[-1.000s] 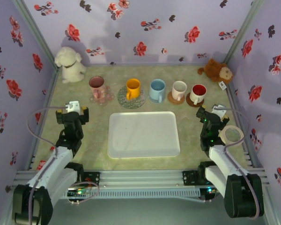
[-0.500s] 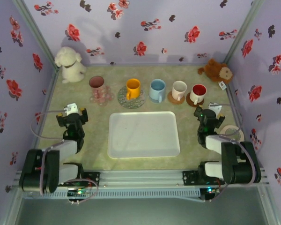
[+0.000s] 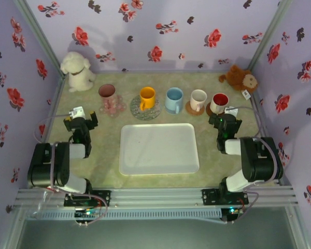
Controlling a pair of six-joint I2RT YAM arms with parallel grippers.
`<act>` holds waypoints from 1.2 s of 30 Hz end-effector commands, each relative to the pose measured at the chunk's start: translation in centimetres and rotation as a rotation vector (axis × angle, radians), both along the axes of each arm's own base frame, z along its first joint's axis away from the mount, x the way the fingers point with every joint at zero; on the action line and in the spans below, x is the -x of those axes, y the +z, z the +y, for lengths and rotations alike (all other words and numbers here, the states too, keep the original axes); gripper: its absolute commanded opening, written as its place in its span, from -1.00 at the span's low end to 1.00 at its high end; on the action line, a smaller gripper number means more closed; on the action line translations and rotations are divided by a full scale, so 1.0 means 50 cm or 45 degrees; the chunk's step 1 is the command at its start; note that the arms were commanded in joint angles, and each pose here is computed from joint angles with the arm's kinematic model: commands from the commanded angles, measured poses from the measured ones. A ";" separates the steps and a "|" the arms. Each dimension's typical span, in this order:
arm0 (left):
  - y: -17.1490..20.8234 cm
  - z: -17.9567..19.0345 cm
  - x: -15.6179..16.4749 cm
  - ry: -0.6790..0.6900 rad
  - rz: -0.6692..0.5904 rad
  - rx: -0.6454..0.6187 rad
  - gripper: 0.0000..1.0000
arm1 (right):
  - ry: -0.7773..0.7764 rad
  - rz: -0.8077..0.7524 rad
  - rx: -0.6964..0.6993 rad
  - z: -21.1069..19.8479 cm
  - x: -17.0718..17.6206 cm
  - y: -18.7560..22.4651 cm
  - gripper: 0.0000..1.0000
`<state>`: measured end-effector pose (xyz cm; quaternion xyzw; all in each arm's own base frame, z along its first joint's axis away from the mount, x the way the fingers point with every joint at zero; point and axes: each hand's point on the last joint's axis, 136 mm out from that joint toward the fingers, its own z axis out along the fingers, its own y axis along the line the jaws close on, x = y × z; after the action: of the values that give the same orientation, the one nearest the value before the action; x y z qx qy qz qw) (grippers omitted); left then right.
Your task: Place the cup by the coaster
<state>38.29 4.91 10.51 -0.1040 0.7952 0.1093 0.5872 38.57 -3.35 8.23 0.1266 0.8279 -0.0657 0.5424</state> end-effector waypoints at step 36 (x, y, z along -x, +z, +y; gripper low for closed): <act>-0.020 -0.058 -0.030 -0.241 0.063 0.007 0.99 | 0.078 -0.023 -0.011 0.012 -0.019 0.011 0.98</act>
<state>38.82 2.67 8.63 -0.0591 0.8201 0.0590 0.5662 38.94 -2.64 7.95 0.1097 0.8337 -0.0418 0.5397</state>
